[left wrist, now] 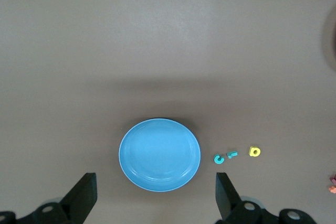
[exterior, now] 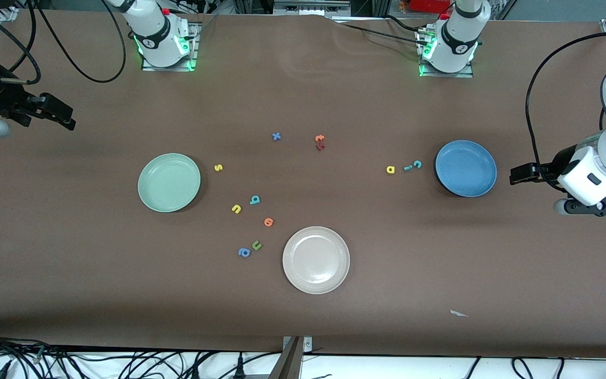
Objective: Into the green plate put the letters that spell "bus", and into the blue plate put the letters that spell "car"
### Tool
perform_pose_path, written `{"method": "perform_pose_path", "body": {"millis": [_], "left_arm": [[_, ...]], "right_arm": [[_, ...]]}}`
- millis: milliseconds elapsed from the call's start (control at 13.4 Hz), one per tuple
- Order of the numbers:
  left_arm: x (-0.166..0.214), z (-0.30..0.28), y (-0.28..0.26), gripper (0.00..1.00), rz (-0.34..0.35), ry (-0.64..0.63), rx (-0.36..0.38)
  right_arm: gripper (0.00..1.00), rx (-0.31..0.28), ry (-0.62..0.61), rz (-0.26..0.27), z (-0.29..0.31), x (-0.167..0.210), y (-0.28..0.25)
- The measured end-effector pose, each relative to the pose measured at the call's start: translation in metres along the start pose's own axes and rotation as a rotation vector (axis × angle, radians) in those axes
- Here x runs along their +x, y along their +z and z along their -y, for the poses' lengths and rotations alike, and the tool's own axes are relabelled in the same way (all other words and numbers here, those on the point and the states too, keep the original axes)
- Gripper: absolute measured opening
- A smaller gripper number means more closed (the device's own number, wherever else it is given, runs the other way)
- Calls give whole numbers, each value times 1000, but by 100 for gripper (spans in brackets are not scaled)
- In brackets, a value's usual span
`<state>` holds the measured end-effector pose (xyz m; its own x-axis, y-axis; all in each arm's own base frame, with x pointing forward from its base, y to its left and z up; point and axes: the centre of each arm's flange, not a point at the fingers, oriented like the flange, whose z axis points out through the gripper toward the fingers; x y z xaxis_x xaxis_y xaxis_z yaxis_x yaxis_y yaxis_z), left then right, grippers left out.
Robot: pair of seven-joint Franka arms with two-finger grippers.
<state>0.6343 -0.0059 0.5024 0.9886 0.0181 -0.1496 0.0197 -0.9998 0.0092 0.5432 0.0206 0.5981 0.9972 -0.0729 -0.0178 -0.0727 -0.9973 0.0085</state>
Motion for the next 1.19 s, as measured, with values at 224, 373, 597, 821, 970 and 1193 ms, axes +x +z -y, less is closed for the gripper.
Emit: {"method": "perform_pose_path", "body": {"millis": [224, 373, 597, 821, 970, 1193], "left_arm": [[0, -1, 0, 100, 0, 1, 0], [0, -1, 0, 100, 1, 1, 0], [0, -1, 1, 100, 1, 1, 0], [0, -1, 2, 100, 4, 1, 0], [0, -1, 3, 100, 5, 1, 0], [0, -1, 3, 100, 6, 2, 0]], "right_arm": [[100, 0, 0, 0, 0, 0, 0], [100, 0, 0, 0, 0, 0, 0], [100, 0, 0, 2, 0, 0, 0], [100, 0, 0, 4, 0, 0, 0], [100, 0, 1, 4, 0, 0, 0], [100, 0, 1, 4, 0, 0, 0]]}}
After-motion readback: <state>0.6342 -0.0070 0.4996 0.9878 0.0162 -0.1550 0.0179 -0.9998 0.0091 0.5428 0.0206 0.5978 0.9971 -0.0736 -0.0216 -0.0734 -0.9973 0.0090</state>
